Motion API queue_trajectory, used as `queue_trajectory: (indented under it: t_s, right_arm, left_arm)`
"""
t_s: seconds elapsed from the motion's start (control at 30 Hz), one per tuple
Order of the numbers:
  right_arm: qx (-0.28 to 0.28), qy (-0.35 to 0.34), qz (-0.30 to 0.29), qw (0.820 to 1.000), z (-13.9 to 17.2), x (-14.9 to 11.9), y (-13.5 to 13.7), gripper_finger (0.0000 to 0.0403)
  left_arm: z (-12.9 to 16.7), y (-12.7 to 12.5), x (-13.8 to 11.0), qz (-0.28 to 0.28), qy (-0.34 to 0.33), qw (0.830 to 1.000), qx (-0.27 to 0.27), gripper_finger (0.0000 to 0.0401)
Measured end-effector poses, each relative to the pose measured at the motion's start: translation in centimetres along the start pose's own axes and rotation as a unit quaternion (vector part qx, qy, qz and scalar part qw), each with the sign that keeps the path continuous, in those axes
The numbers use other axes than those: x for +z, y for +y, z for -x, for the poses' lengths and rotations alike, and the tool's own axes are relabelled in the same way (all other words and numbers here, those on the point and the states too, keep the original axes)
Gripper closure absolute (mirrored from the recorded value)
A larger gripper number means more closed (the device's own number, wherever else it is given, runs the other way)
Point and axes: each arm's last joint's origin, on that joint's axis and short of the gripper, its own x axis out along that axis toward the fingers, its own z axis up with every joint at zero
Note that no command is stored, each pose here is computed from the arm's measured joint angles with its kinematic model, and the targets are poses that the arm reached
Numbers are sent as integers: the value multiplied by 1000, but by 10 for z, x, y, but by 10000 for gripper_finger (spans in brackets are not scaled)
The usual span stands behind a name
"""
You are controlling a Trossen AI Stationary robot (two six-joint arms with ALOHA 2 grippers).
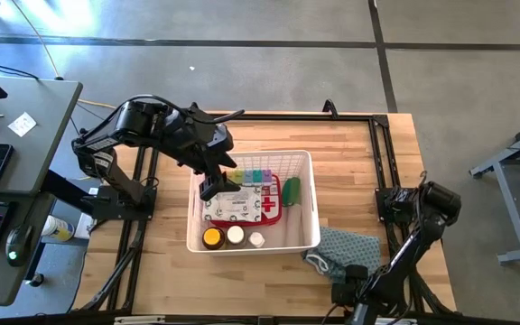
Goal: Pick & place medical supplies in basket/bin
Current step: Put the orange pill bottle into the white container
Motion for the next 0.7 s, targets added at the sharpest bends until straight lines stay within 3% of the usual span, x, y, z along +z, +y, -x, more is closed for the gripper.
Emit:
queue_trajectory:
  t_s: [0.47,0.7]
  right_arm:
    - [-27,13,-21,999,0,-14,-1,198]
    - [-21,22,-77,997,2,1,-6,252]
  left_arm:
    - [0,0,0,1,-3,1000,-1,16]
    - [0,0,0,4,-3,1000,-1,16]
